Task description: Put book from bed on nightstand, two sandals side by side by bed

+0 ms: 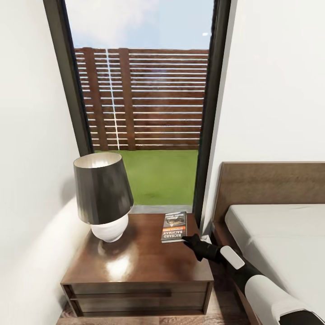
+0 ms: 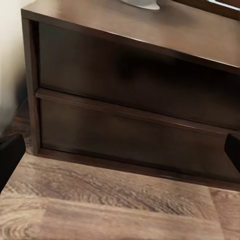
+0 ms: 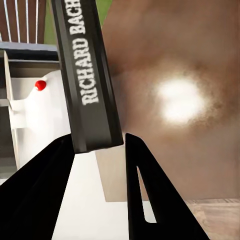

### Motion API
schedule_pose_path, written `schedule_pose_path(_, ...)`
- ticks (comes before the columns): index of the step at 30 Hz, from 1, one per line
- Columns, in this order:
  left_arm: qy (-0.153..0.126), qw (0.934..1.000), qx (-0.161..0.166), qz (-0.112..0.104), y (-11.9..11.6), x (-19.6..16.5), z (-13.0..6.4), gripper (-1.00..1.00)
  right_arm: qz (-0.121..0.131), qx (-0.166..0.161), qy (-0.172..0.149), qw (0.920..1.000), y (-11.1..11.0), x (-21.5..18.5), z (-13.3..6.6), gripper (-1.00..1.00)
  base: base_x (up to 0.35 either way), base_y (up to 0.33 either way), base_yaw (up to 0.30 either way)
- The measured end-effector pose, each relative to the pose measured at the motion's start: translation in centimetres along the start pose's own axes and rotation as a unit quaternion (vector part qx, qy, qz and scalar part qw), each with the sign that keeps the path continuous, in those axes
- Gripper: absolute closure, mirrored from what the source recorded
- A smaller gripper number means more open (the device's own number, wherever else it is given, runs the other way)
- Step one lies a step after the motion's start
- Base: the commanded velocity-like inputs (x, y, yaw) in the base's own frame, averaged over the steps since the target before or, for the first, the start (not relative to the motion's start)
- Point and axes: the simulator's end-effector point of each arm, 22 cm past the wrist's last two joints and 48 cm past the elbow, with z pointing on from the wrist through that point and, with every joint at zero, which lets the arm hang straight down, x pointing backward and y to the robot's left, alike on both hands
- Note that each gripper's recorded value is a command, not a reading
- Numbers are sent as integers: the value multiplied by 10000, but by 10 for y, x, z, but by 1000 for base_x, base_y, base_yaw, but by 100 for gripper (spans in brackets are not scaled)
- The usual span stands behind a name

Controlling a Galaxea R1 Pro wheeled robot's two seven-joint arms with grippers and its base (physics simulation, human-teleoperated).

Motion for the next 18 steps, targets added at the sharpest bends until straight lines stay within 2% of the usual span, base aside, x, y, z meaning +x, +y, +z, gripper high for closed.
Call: schedule_pose_path(18,-4,10000,10,-4,-1,0,0,-100,16,28,-7,10000,-1,-1,0,100,0,0,0)
